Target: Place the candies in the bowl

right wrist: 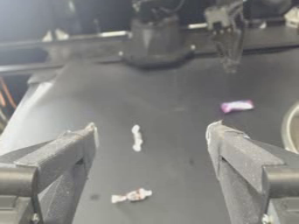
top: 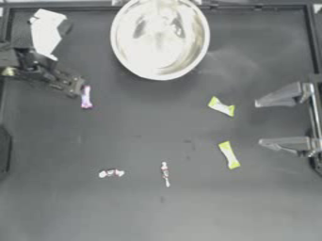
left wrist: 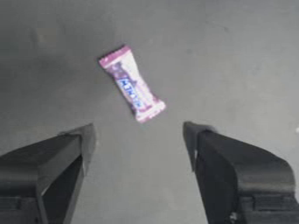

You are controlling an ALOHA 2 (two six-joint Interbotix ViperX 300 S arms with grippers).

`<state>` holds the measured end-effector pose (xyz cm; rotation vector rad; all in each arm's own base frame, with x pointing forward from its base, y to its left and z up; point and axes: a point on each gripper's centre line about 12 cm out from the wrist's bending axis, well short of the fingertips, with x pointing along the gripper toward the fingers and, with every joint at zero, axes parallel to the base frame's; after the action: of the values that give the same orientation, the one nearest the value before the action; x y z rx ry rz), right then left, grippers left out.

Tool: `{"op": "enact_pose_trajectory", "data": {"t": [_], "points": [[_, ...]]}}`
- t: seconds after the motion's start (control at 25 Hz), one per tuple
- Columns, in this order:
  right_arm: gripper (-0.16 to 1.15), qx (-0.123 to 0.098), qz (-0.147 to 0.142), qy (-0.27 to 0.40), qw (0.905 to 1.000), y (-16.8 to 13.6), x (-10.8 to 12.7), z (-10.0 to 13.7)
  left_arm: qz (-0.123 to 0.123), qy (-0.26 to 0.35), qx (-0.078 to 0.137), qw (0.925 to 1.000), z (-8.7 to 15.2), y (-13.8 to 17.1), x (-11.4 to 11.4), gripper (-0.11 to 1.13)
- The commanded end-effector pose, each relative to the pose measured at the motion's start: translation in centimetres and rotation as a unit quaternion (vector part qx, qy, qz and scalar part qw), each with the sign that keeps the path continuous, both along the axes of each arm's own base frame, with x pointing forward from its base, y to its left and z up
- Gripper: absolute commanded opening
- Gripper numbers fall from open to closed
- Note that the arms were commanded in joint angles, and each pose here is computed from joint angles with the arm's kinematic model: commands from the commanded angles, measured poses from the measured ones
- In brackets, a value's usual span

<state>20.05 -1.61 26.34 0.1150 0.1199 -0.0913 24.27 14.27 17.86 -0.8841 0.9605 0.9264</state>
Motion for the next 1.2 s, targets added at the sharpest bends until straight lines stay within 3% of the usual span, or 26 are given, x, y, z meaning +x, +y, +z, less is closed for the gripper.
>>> {"op": "enact_pose_trajectory", "data": {"t": [0.04, 0.12, 0.36, 0.84, 1.08, 1.2], "points": [[1.01, 0.005, -0.001, -0.001, 1.0000, 0.0, 0.2, 0.3, 0.010, -0.011, 0.011, 0.9998, 0.3, 0.7, 1.0, 0.93], [1.01, 0.006, -0.001, 0.003, 1.0000, 0.0, 0.2, 0.2, 0.025, -0.002, 0.014, 0.9996, -0.2, 1.1, 1.3, 0.92], [1.01, 0.006, -0.001, 0.004, 1.0000, 0.0, 0.1, 0.2, 0.041, 0.039, 0.035, 0.9978, -1.4, 1.1, 2.2, 0.84], [1.01, 0.007, -0.002, 0.010, 0.9999, 0.0, 0.0, -0.3, 0.049, 0.053, 0.012, 0.9973, -3.3, 0.8, 3.9, 0.86], [1.01, 0.007, -0.001, 0.015, 0.9999, 0.0, 0.0, -0.4, 0.049, 0.054, 0.004, 0.9973, -4.4, 0.9, 4.4, 1.01], [1.01, 0.007, 0.000, 0.014, 0.9999, 0.0, -0.1, -0.4, 0.050, 0.059, 0.004, 0.9970, -4.7, 1.0, 4.5, 1.03]]}}
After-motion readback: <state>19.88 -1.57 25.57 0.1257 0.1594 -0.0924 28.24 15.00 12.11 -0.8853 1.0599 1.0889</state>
